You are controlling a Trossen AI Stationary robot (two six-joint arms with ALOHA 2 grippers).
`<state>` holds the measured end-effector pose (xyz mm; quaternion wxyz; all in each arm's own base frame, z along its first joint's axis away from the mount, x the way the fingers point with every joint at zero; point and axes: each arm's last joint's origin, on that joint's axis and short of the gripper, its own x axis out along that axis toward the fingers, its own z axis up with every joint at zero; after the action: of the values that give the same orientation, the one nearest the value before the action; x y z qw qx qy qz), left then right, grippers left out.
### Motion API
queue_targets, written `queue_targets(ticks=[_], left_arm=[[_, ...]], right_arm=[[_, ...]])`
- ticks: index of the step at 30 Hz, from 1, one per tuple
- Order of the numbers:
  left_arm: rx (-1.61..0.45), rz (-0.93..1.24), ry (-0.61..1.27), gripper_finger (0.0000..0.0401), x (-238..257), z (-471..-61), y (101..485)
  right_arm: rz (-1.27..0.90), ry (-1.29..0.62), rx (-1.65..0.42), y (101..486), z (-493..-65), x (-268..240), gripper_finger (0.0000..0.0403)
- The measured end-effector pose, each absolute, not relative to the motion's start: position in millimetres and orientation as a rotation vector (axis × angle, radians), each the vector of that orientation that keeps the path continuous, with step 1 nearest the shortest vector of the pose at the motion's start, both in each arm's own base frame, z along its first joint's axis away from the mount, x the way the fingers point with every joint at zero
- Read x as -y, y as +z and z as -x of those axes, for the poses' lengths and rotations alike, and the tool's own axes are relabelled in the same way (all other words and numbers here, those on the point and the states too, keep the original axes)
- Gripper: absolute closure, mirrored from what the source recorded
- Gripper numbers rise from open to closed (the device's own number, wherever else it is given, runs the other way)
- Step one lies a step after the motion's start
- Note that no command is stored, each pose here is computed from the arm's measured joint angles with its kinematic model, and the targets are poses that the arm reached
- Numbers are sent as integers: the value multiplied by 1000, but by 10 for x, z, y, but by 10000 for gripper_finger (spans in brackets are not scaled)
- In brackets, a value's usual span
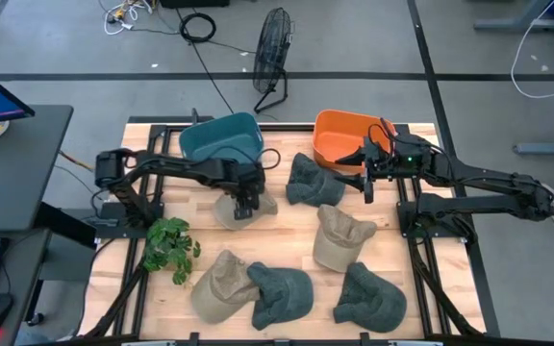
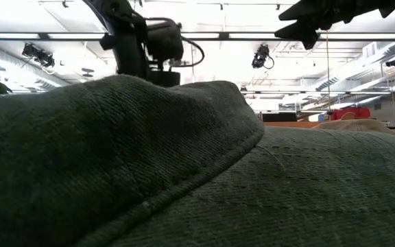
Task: Pick & Place hat
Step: Put the top brown cap into the blue bin
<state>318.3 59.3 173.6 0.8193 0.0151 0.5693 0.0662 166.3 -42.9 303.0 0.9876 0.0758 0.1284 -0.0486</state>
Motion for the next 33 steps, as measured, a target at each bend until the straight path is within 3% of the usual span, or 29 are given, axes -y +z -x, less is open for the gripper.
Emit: queue_targets(ticks=[6,18,25,33], left_arm=[[-1254,-30,137,191,-599,-3215,1598],[-1265,-27,137,388,-604,-3212,1559],[-1231,-24,78,391,-492,-3237,1760],[-1189,-110,27,394,-292,-3427,2472]], right_arm=[[-151,-97,-258,3030,-1663,429,158],[-151,-98,-258,3030,-1663,429,158],[-151,-98,-258,3030,-1663,430,158],[-152,-98,-259,3029,-1662,430,158]])
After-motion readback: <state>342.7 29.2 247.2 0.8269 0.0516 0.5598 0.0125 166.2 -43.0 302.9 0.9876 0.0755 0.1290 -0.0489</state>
